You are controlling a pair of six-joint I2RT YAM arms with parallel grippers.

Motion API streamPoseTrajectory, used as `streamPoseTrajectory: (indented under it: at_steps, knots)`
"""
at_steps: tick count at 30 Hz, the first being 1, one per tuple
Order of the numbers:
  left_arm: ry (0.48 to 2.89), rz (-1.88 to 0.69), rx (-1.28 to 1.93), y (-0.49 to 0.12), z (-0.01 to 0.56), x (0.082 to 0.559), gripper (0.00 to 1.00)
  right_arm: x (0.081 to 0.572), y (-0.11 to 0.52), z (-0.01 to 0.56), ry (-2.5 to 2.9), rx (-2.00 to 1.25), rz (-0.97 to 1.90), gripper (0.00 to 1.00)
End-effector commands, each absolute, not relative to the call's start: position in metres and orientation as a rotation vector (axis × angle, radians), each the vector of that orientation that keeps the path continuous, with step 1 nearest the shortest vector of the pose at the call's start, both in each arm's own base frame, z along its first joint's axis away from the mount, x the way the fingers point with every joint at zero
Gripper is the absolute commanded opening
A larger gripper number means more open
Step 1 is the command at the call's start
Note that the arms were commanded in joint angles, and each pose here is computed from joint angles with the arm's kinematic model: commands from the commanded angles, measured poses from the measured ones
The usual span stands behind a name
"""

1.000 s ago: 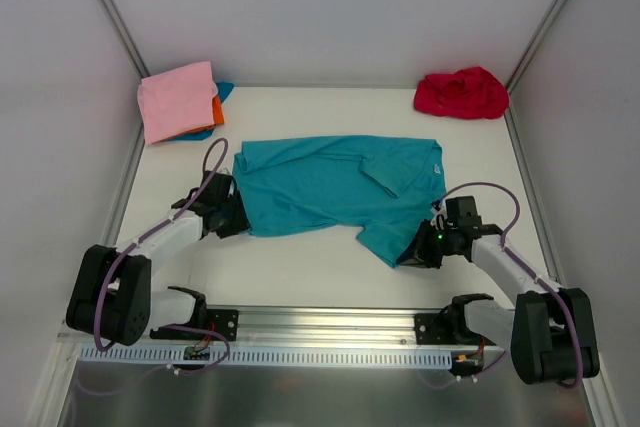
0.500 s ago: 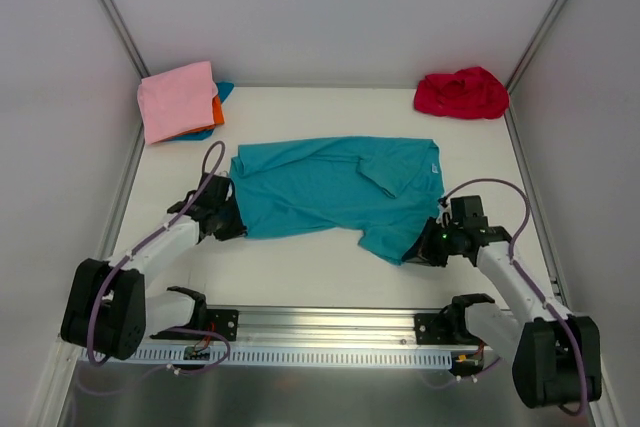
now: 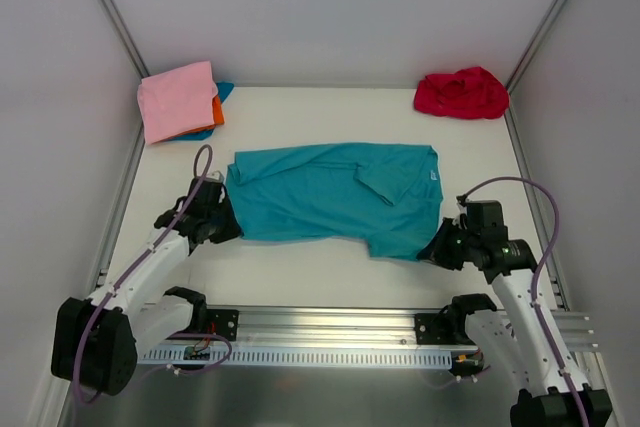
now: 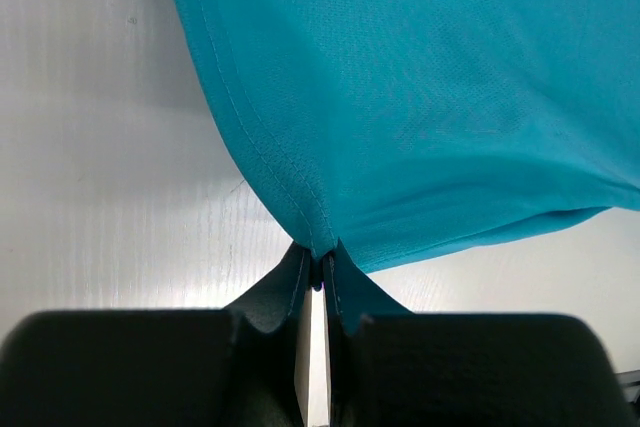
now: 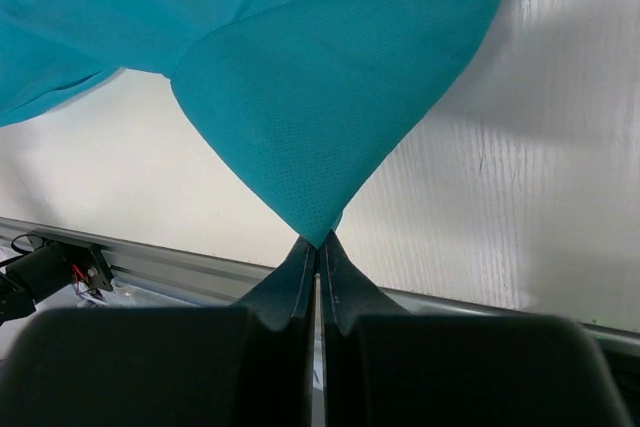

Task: Fold and stack the t-shirts
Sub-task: Grap the side of the flattened tshirt closest away from the robot with both arms, then fold the other side of the tshirt into a rectangle

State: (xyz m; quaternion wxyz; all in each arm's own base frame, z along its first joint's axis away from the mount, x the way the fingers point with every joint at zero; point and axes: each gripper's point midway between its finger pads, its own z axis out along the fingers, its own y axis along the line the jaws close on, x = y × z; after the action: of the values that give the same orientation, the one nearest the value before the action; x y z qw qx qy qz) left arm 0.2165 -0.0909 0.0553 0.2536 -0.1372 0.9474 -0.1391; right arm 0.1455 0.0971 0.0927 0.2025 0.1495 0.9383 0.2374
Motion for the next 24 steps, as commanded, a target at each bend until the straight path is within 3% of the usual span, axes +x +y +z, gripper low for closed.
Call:
streamPoseTrajectory:
  at_steps: [1, 13, 24]
  knots:
    - [2.593, -0.411, -0.363, -0.095, 0.058, 0.205, 0.0, 0.137, 0.089, 0.109, 2.608, 0.416, 0.612, 0.01]
    - [2.516, -0.429, -0.361, -0.094, 0.088, 0.21, 0.0, 0.15, 0.091, 0.139, 2.537, 0.398, 0.634, 0.01]
    - [2.447, -0.32, -0.347, -0.089, 0.133, 0.263, 0.0, 0.229, 0.092, 0.158, 2.529, 0.409, 0.654, 0.0]
